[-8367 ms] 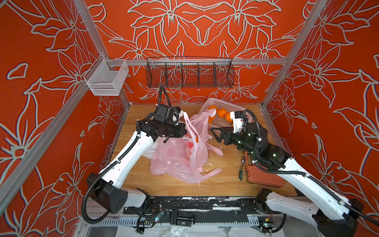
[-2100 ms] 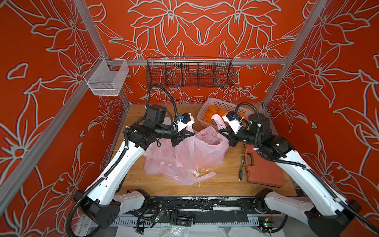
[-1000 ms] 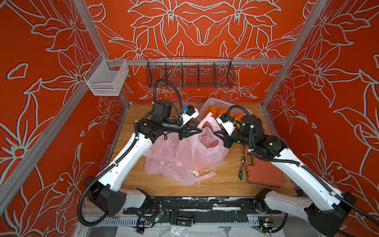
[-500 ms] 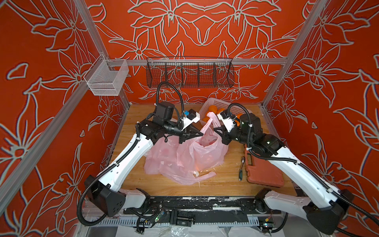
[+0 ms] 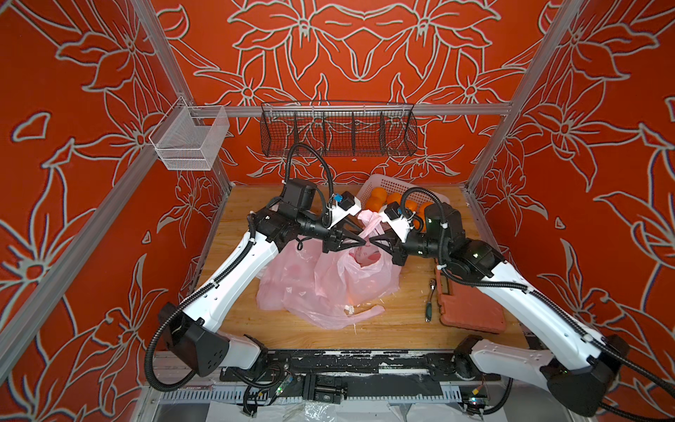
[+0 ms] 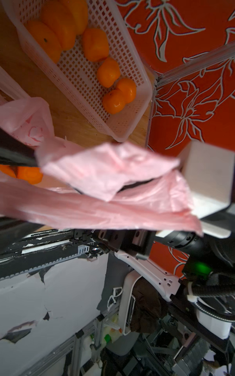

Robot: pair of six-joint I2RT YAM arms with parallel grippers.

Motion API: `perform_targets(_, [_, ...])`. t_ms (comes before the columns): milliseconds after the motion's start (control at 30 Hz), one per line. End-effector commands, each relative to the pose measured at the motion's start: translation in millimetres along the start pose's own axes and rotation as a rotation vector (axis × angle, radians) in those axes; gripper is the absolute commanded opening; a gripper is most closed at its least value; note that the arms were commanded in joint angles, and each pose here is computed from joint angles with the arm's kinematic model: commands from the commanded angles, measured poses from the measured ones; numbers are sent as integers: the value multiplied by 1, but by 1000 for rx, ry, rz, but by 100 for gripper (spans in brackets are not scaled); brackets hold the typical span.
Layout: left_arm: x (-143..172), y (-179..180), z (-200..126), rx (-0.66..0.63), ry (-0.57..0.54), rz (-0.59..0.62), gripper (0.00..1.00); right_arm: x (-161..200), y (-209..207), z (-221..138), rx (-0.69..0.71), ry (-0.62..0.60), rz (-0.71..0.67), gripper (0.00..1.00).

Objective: Place the oranges into plastic bags & tie knots
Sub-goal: Tie the plastic bag at the center of the board.

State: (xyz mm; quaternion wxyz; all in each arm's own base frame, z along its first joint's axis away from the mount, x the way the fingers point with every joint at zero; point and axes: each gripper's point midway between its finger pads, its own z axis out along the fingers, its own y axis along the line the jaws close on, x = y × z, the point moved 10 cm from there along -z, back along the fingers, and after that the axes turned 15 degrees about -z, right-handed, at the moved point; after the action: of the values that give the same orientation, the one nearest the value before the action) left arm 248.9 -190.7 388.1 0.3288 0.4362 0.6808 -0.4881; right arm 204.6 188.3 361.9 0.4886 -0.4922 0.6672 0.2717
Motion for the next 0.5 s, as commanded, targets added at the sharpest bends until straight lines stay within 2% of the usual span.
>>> perform_targets(0, [-12, -4, -2, 11, -36, 35, 43, -1, 8, 0, -55, -28, -54, 0])
perform_targets(233, [-17, -5, -2, 10, -60, 44, 50, -3, 13, 3, -84, -24, -71, 0])
perform_targets(300, [-19, -6, -3, 14, -66, 49, 57, -3, 14, 3, -82, -19, -72, 0])
perform_targets(467, [-20, -12, -1, 56, -72, 67, 58, -3, 13, 6, -77, -8, -68, 0])
